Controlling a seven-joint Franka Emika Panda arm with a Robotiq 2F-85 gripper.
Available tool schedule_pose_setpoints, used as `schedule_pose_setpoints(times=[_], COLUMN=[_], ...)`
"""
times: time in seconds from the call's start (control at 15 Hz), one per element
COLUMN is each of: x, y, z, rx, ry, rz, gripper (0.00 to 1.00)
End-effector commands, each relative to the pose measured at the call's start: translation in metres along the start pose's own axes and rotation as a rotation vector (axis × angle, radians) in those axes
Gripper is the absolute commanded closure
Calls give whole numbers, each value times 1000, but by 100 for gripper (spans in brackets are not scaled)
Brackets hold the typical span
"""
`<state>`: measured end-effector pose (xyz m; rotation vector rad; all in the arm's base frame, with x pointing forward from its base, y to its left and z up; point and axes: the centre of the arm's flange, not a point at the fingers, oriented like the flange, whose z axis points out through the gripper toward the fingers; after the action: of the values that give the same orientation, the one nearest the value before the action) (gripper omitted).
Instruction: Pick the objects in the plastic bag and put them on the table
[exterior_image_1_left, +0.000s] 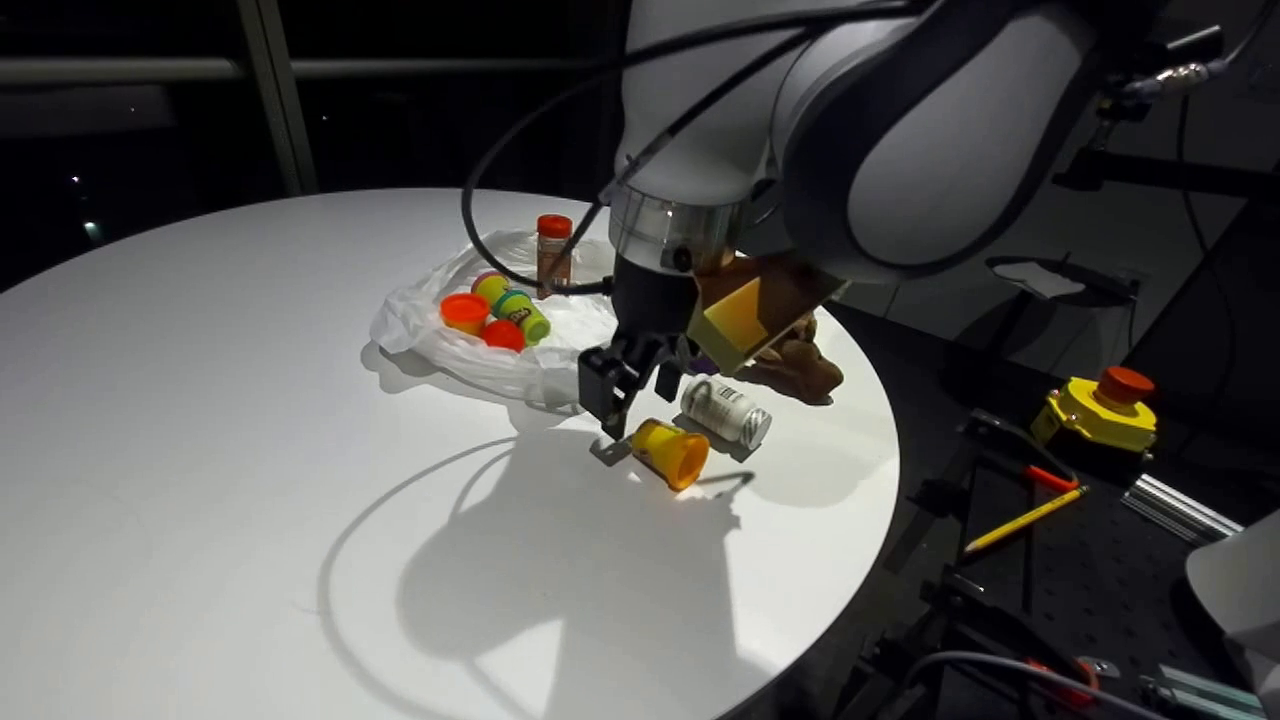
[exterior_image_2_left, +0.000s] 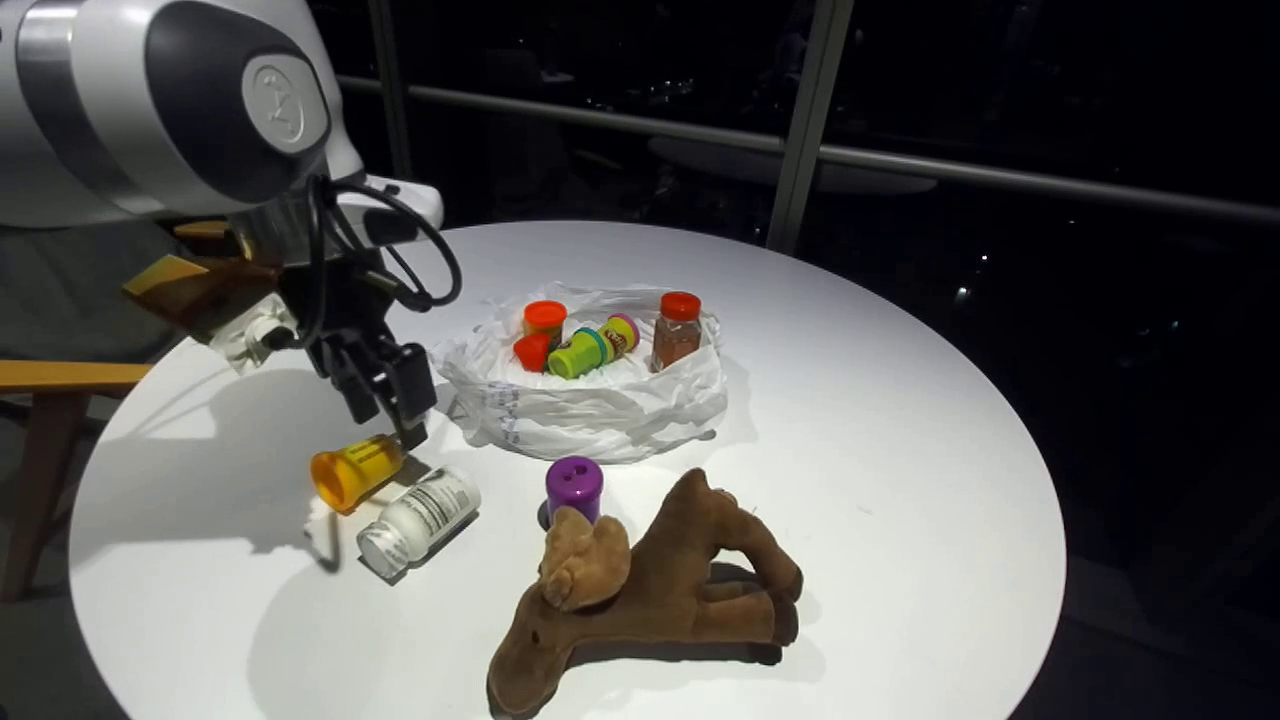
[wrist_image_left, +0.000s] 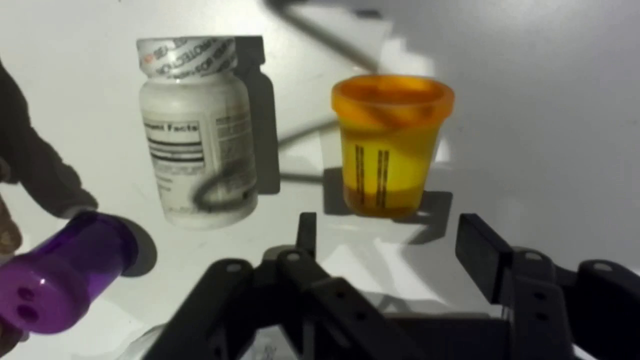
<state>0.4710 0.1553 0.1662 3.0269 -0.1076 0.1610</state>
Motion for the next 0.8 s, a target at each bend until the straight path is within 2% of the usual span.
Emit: schedule_pose_setpoints(times=[0.0, 0.27, 0.47, 0.73], x=[46, 110, 144, 169], y=[4, 12, 21, 30], z=[-61, -85, -72, -39], rx=[2, 16, 14, 6], ry=[64, 130, 141, 106], rz=[11, 35, 36, 40], gripper=[0, 0, 0, 0])
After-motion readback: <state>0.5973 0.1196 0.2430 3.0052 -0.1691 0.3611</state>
